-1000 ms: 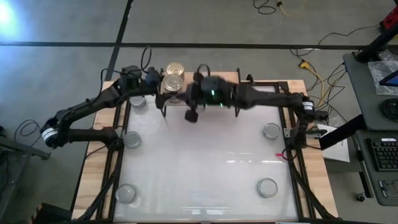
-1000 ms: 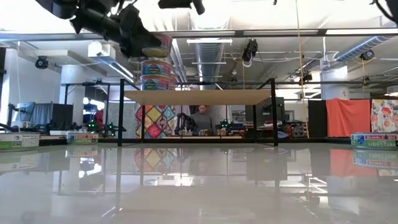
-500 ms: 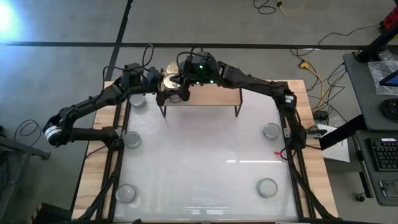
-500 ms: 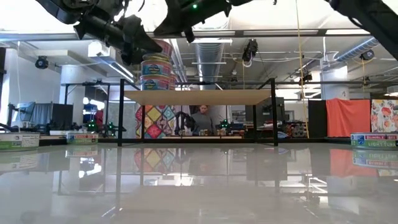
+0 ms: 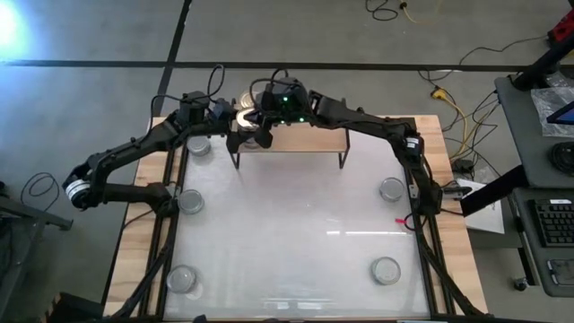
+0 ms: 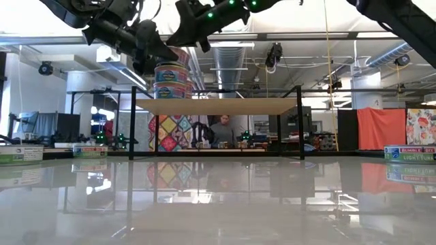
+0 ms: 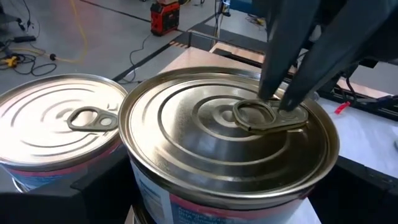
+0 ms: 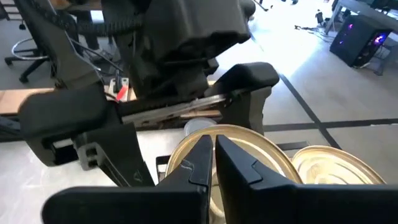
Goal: Stack canned seafood by type on shelf
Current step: Stack the blue-pink tuna can on top of the other blue-pink tuna on the shelf
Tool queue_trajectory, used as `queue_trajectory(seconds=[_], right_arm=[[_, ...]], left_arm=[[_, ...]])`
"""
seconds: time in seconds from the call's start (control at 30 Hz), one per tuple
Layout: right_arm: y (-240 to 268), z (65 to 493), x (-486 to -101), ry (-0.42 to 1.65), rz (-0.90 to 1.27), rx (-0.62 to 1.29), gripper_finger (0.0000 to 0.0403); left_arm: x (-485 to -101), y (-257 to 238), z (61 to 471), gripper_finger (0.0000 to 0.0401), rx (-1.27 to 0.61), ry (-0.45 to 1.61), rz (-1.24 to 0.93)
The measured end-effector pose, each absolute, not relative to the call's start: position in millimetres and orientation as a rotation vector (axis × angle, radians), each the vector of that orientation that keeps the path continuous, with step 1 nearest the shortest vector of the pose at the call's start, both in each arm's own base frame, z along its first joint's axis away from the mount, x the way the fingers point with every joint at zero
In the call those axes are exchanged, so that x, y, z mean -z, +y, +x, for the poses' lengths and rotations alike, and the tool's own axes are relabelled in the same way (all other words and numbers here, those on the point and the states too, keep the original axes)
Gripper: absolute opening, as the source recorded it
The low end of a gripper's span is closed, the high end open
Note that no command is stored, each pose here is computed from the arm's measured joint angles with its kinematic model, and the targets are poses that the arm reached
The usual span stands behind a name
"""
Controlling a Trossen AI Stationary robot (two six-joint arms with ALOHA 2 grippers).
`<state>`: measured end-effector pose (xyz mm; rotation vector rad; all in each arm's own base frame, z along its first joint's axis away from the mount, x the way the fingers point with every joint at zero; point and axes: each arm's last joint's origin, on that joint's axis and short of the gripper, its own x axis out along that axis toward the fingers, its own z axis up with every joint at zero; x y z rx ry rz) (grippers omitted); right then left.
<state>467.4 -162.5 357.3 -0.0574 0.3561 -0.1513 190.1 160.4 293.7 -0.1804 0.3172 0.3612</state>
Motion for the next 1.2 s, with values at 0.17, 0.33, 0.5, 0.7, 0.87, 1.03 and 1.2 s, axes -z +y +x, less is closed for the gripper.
queue_trajectory(seconds=[0.17, 0.33, 0.5, 0.7, 0.87, 1.03, 1.2], right_arm=[[-162.9, 470.1, -352.5, 0.363, -0.061, 0.149, 0.0013], [-164.2, 473.6, -344.3, 0.382, -0.057, 0.147, 0.0013], [-164.3, 474.0, -342.9, 0.387, -0.075, 0.143, 0.0013], [-164.1, 473.4, -341.3, 0.405, -0.079, 0.139, 0.0013], [-164.0, 473.2, -340.3, 0.413, -0.092, 0.135, 0.0013], [-164.2, 473.1, -340.0, 0.415, -0.090, 0.136, 0.0013], [-164.3, 472.2, -338.2, 0.435, -0.090, 0.134, 0.0013]], left_arm=[[-293.7, 160.5, 190.2, 0.0387, -0.365, 0.315, -0.191], [-292.6, 161.1, 190.8, 0.0393, -0.366, 0.319, -0.198], [-292.9, 160.1, 191.2, 0.0394, -0.382, 0.321, -0.197], [-292.5, 155.9, 193.6, 0.0399, -0.386, 0.336, -0.197], [-291.8, 153.6, 194.9, 0.0399, -0.410, 0.354, -0.196], [-291.7, 153.0, 195.0, 0.0400, -0.408, 0.356, -0.201], [-291.6, 152.7, 194.7, 0.0400, -0.408, 0.359, -0.202]])
